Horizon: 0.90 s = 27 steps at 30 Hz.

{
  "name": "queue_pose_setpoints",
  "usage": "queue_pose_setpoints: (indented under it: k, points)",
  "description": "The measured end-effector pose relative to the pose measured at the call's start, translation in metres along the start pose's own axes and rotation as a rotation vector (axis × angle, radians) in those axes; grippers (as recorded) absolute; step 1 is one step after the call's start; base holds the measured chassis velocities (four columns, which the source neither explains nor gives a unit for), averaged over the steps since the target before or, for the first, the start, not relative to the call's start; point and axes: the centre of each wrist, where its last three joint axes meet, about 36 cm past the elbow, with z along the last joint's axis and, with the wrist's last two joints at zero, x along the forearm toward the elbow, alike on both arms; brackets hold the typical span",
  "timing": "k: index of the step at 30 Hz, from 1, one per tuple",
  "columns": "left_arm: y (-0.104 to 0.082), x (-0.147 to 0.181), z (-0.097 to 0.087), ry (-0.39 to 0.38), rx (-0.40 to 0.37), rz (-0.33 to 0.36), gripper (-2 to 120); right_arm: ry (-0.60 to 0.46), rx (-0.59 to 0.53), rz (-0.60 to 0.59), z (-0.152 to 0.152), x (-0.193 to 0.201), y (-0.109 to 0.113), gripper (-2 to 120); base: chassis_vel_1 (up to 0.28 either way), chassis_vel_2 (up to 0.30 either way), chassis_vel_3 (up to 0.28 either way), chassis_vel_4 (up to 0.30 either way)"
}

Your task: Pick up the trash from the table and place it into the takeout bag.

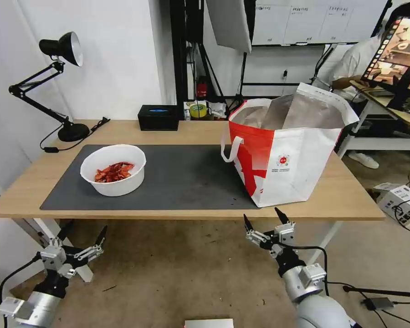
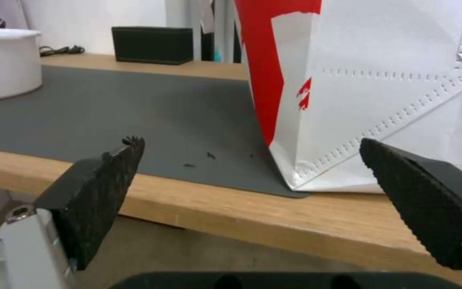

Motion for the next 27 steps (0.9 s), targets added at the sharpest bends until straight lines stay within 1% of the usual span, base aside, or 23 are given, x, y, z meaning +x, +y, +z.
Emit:
queue_pose_setpoints:
  k: [4,7,10,11,12,13,14,17,18,21,22,24,25,27]
  points:
    - [0.0,-0.002,0.0,-0.003,-0.003,-0.001,100,0.0,0.0,0.0,0.0,0.0,0.0,100,0.0,0.0,0.0,0.0]
    - [0.004,-0.005,-0.005,-0.001,-0.013,-0.012,100,0.0,0.0,0.0,0.0,0.0,0.0,100,0.0,0.0,0.0,0.0]
    - [0.014,-0.019,-0.023,0.001,-0.019,-0.062,100,0.0,0.0,0.0,0.0,0.0,0.0,100,0.0,0.0,0.0,0.0]
    - [0.014,-0.019,-0.023,0.001,-0.019,-0.062,100,0.0,0.0,0.0,0.0,0.0,0.0,100,0.0,0.0,0.0,0.0]
    - [0.016,-0.023,-0.028,-0.002,-0.016,-0.074,100,0.0,0.0,0.0,0.0,0.0,0.0,100,0.0,0.0,0.0,0.0]
    - [0.02,-0.031,-0.037,-0.003,-0.007,-0.083,100,0.0,0.0,0.0,0.0,0.0,0.0,100,0.0,0.0,0.0,0.0]
    - [0.02,-0.031,-0.037,-0.003,-0.007,-0.083,100,0.0,0.0,0.0,0.0,0.0,0.0,100,0.0,0.0,0.0,0.0]
    - [0.028,-0.048,-0.062,0.041,0.026,-0.095,100,0.0,0.0,-0.001,0.0,0.0,0.0,100,0.0,0.0,0.0,0.0]
    - [0.028,-0.048,-0.062,0.041,0.026,-0.095,100,0.0,0.0,-0.001,0.0,0.0,0.0,100,0.0,0.0,0.0,0.0]
    - [0.038,-0.068,-0.087,0.071,0.022,-0.09,100,-0.001,0.0,-0.001,0.0,0.0,0.0,100,0.0,0.0,0.0,0.0]
    - [0.038,-0.068,-0.087,0.071,0.022,-0.09,100,-0.001,0.0,-0.001,0.0,0.0,0.0,100,0.0,0.0,0.0,0.0]
    - [0.048,-0.083,-0.103,0.074,-0.007,-0.065,100,-0.001,0.0,-0.001,0.0,0.0,0.0,100,0.0,0.0,0.0,0.0]
    - [0.048,-0.083,-0.103,0.074,-0.007,-0.065,100,-0.001,0.0,-0.001,0.0,0.0,0.0,100,0.0,0.0,0.0,0.0]
    - [0.059,-0.099,-0.116,0.079,-0.024,-0.055,100,-0.001,-0.001,-0.001,0.0,0.0,0.0,100,0.0,0.0,0.0,0.0]
